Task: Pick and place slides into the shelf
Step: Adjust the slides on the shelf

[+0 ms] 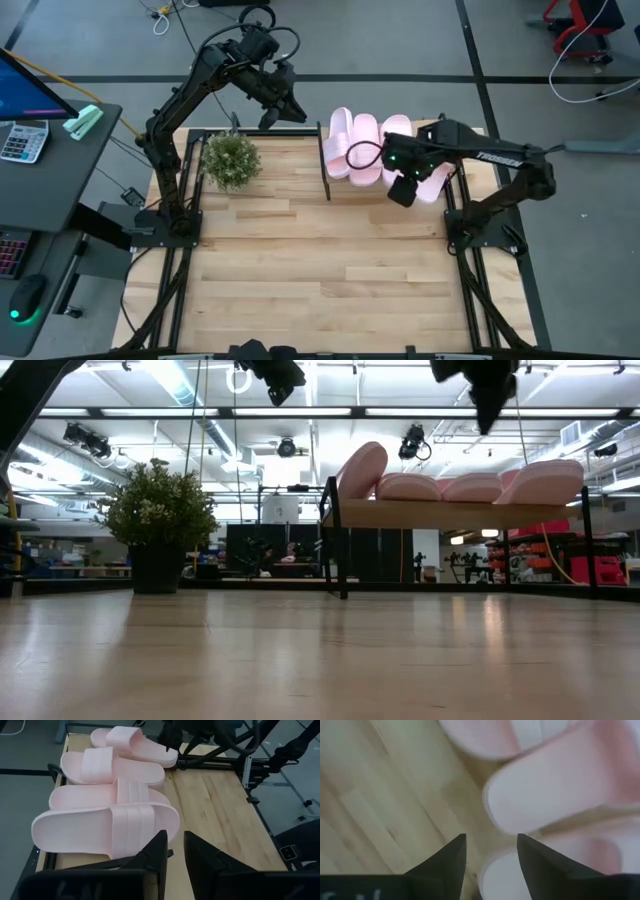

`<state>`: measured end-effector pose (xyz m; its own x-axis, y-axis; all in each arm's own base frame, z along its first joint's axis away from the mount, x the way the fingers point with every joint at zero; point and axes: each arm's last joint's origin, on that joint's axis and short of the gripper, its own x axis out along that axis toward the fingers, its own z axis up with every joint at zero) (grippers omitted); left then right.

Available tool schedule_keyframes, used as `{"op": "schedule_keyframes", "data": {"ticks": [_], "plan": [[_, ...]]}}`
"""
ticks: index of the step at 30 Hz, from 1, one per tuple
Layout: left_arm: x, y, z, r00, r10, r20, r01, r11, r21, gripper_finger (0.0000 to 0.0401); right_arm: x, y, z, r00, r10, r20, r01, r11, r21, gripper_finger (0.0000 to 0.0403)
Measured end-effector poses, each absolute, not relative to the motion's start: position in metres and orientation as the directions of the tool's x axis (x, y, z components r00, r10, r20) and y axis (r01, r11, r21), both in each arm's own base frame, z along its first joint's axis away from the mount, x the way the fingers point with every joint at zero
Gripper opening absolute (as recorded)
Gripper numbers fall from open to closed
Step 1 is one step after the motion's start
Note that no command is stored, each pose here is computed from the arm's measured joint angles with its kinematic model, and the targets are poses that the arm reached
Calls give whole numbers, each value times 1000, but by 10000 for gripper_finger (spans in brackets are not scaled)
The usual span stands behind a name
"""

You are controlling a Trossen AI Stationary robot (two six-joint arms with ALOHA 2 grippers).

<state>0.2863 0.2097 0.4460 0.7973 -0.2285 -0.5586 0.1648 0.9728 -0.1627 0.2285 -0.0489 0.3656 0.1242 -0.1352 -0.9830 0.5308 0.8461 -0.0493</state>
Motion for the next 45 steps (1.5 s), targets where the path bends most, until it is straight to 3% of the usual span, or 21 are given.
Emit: {"op": "schedule_keyframes", "data": {"ticks": [5,15,17,19,21,23,28,32,39,45], "plan": [[286,210,446,797,-229,-559,157,972,-174,64,245,-53,389,208,-145,-967,523,852,-15,166],[286,210,446,797,-229,-559,154,972,-177,60,281,-57,473,541,-201,-817,411,910,48,127],[286,210,446,797,-228,-559,151,972,-181,63,283,-56,476,578,-205,-790,371,928,31,119],[286,210,446,794,-219,-567,141,974,-180,65,282,-54,467,490,-297,-820,350,928,-127,109],[286,210,445,789,-208,-578,128,976,-176,66,285,-51,461,399,-492,-774,339,863,-374,95],[285,210,444,784,-202,-587,119,977,-177,64,287,-48,458,348,-598,-722,308,800,-515,75],[284,209,444,775,-203,-598,113,976,-185,56,297,-55,446,307,-586,-749,300,807,-508,23],[284,209,443,770,-206,-604,111,975,-191,53,290,-74,435,232,-594,-770,330,793,-512,15],[284,209,443,769,-201,-607,107,976,-188,60,256,-119,408,32,-585,-810,463,727,-507,82],[284,209,443,769,-201,-606,110,977,-185,58,224,-125,403,9,-531,-847,552,709,-439,177]]}}
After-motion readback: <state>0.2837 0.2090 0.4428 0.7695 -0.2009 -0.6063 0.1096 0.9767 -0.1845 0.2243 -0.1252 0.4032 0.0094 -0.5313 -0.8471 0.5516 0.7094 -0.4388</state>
